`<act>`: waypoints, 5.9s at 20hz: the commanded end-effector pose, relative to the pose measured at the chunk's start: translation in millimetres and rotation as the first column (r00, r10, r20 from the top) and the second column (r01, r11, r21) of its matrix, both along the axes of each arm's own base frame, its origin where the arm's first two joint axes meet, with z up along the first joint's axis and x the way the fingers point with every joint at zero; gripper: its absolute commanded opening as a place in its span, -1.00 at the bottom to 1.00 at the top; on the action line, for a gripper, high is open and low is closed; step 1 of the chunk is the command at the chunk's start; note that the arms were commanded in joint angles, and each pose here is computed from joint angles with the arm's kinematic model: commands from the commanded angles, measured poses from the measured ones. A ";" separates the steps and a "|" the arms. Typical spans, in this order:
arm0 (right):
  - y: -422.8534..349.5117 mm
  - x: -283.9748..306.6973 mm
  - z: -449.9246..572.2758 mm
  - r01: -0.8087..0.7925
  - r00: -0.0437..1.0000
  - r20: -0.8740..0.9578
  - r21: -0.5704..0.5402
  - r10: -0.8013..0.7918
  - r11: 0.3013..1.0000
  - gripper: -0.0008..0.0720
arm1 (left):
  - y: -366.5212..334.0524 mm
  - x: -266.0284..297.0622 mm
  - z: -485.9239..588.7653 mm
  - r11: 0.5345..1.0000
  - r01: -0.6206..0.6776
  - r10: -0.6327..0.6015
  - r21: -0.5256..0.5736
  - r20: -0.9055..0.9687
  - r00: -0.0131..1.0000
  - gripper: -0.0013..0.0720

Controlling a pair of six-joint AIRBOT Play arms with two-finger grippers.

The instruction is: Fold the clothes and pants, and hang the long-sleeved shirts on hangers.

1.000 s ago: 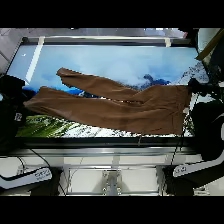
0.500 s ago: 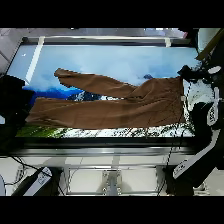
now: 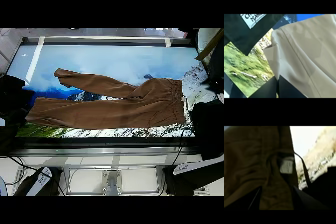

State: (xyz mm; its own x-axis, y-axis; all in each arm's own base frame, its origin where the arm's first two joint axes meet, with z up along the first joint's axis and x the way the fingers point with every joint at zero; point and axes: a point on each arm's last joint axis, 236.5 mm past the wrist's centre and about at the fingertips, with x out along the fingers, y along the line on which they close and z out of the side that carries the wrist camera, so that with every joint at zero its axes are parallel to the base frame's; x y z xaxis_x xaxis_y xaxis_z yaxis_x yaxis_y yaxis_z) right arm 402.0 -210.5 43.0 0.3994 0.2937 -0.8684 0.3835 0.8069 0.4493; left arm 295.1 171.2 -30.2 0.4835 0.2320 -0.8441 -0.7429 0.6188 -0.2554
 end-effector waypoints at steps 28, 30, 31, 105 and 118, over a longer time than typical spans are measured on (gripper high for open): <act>74.4 -85.7 -97.5 0.087 0.993 -0.085 0.120 -0.077 0.989 -0.89 | -5.5 -16.2 8.6 0.995 0.095 -0.092 0.044 -0.067 0.993 -0.94; 66.4 -109.1 -95.5 0.047 0.988 -0.151 0.038 -0.040 0.998 -0.89 | -6.6 -28.8 10.8 0.992 0.110 -0.104 0.055 -0.112 0.988 -0.94; 63.5 -121.8 -97.0 0.020 0.981 -0.193 0.010 -0.017 1.000 -0.89 | -6.9 -38.5 9.1 0.991 0.120 -0.110 0.057 -0.153 0.982 -0.94; 139.4 36.4 -13.5 -0.190 0.966 0.155 -0.105 0.205 0.976 -0.05 | -118.0 210.3 27.7 0.522 0.846 -0.761 0.106 -0.391 0.518 -0.94; 187.8 49.7 -60.0 -0.316 0.942 0.088 -0.092 0.324 0.944 -0.05 | -94.1 209.2 0.5 0.733 0.667 -0.555 0.134 -0.449 0.700 1.00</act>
State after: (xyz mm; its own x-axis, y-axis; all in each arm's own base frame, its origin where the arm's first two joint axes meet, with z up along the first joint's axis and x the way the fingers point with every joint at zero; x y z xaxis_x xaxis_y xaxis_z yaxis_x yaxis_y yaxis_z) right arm 457.2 -25.9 -12.9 0.4106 0.3533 -0.8406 0.0716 0.9066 0.4160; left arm 515.5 45.0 -25.5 0.3295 0.1752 -0.9278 0.0264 0.9805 0.1946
